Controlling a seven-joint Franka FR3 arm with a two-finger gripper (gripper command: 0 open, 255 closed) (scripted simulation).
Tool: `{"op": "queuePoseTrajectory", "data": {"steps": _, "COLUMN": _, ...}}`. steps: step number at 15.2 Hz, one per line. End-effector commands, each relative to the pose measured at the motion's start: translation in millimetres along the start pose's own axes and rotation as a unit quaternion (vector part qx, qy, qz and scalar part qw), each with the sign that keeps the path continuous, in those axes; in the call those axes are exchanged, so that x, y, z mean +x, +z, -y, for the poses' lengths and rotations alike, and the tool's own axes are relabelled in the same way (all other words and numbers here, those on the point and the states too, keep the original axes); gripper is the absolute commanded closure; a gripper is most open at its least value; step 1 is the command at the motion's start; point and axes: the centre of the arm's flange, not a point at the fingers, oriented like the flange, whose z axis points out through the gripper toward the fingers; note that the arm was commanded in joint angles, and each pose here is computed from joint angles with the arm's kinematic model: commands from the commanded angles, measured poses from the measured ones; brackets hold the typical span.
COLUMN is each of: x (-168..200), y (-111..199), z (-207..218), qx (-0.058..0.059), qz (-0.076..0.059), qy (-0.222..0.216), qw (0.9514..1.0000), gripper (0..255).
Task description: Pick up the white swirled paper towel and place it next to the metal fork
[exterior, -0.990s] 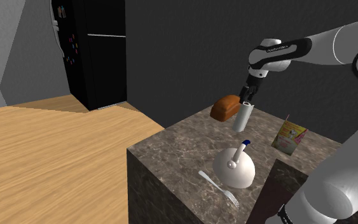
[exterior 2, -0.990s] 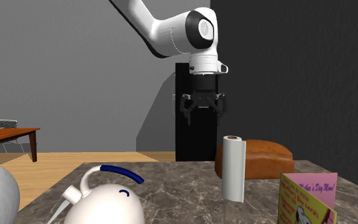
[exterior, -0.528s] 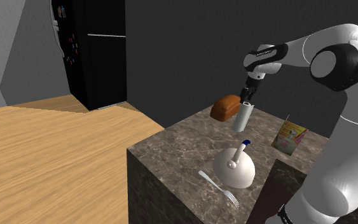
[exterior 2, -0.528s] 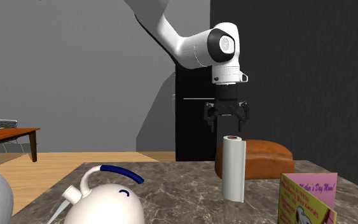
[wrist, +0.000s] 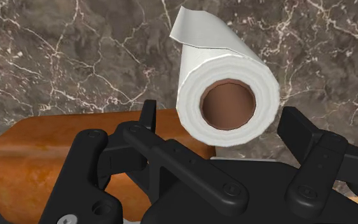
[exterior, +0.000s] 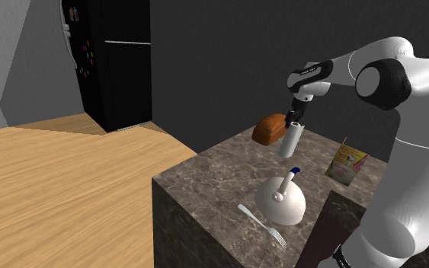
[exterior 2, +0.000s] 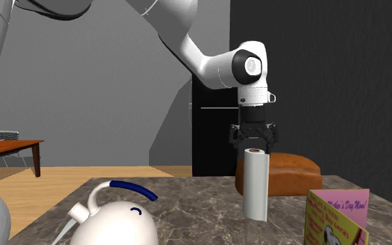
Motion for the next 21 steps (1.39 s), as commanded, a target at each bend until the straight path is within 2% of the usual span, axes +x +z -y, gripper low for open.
{"op": "queuePoseTrajectory", "data": {"steps": 1, "x": -1, "y": 8, "z": 0, "qx": 0.000, "qz": 0.000, "qy": 0.000, "qw": 1.0000, "gripper": 0}}
{"op": "queuePoseTrajectory", "data": {"steps": 8, "x": -1, "y": 8, "z": 0, "qx": 0.000, "qz": 0.000, "qy": 0.000, "qw": 1.0000, "gripper": 0}}
{"op": "queuePoseTrajectory", "data": {"steps": 9, "x": -1, "y": 8, "z": 0, "qx": 0.000, "qz": 0.000, "qy": 0.000, "qw": 1.0000, "gripper": 255}}
{"op": "queuePoseTrajectory", "data": {"steps": 18, "x": -1, "y": 8, "z": 0, "qx": 0.000, "qz": 0.000, "qy": 0.000, "qw": 1.0000, "gripper": 255}}
{"op": "queuePoseTrajectory", "data": {"steps": 21, "x": 0, "y": -7, "z": -1, "qx": 0.000, "qz": 0.000, "qy": 0.000, "qw": 1.0000, "gripper": 255}}
